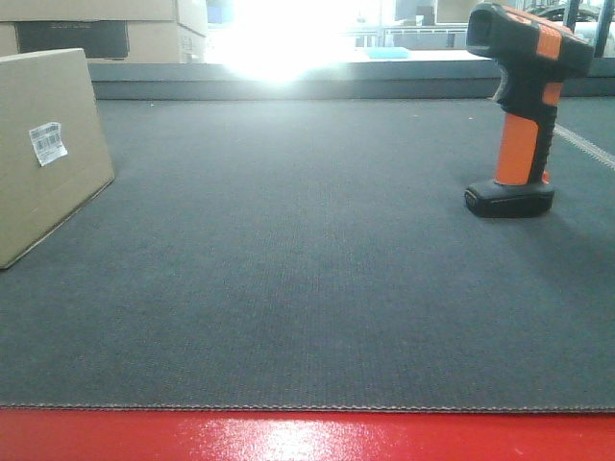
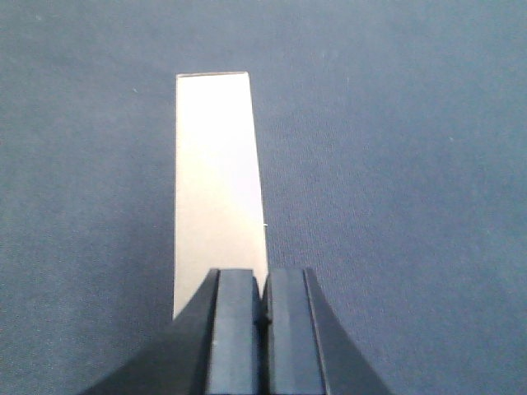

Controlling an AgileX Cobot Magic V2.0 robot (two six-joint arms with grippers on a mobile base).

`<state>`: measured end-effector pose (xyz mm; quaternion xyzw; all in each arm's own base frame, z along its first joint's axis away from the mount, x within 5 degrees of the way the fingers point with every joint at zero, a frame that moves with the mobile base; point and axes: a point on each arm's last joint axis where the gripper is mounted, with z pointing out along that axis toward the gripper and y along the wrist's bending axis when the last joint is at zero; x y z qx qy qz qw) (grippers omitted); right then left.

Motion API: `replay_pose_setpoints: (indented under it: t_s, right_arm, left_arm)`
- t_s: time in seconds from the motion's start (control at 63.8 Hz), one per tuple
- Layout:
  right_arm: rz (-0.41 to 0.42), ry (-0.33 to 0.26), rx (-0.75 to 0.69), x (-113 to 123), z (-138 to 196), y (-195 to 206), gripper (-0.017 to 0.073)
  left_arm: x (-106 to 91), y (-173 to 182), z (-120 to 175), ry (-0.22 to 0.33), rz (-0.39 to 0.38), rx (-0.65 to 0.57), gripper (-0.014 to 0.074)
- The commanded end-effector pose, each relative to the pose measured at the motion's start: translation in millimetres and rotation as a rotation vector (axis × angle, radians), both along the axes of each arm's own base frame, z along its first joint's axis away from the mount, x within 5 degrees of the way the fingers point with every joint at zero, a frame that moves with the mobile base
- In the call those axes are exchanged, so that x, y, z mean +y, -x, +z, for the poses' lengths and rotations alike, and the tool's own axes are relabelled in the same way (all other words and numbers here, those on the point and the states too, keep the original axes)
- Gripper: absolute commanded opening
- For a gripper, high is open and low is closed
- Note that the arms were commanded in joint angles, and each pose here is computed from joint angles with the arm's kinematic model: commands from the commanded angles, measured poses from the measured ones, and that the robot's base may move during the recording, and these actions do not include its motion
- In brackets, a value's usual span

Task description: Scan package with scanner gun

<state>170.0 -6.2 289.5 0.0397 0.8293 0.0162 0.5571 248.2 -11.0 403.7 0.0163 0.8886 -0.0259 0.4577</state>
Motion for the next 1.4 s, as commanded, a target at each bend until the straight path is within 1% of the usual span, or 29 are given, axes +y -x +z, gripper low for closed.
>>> replay_pose_setpoints:
  t_s: [0.0,0.063,0.125,0.314,0.408,0.471,0.627,0.753,0.847,1.38]
  right_arm:
    - [-0.010,0.018,-0.072,-1,3,12,-0.0153]
    - [-0.011,0.020,-0.101,-1,2,23,-0.0153]
    - [-0.012,0.023,-0.146,0,2,35,-0.0153]
    - [-0.010,0.029,-0.260,3,-1,71,-0.0153]
    - [0.003,0.030,-0.304,5,1,91,-0.0153]
    - [0.007,0.033,-0.343,6,4,102,-0.0153]
    - [0.008,0.041,-0.469,8,11,125,-0.0153]
    - [0.009,0.044,-0.507,8,12,133,-0.0153]
    - [0.011,0.043,-0.494,8,10,133,-0.0153]
    - [0.012,0.043,-0.492,8,10,133,-0.0153]
  left_arm:
    - [0.2,20,-6,0.016,0.008,-0.105,-0.0111]
    - [1.0,34,-15,0.018,0.012,-0.159,-0.0111]
    - [2.5,49,-26,0.005,0.016,-0.213,-0.0111]
    - [5.6,99,-50,-0.013,0.021,-0.422,-0.0111]
    - [6.6,125,-60,-0.009,0.023,-0.524,-0.0111]
    - [7.0,138,-67,-0.007,0.024,-0.558,-0.0111]
    - [7.8,159,-83,-0.006,0.024,-0.601,-0.0111]
    - [8.2,170,-84,-0.004,0.025,-0.638,-0.0111]
    - [8.3,173,-83,-0.003,0.025,-0.655,-0.0111]
    - [8.3,173,-83,-0.003,0.025,-0.655,-0.0111]
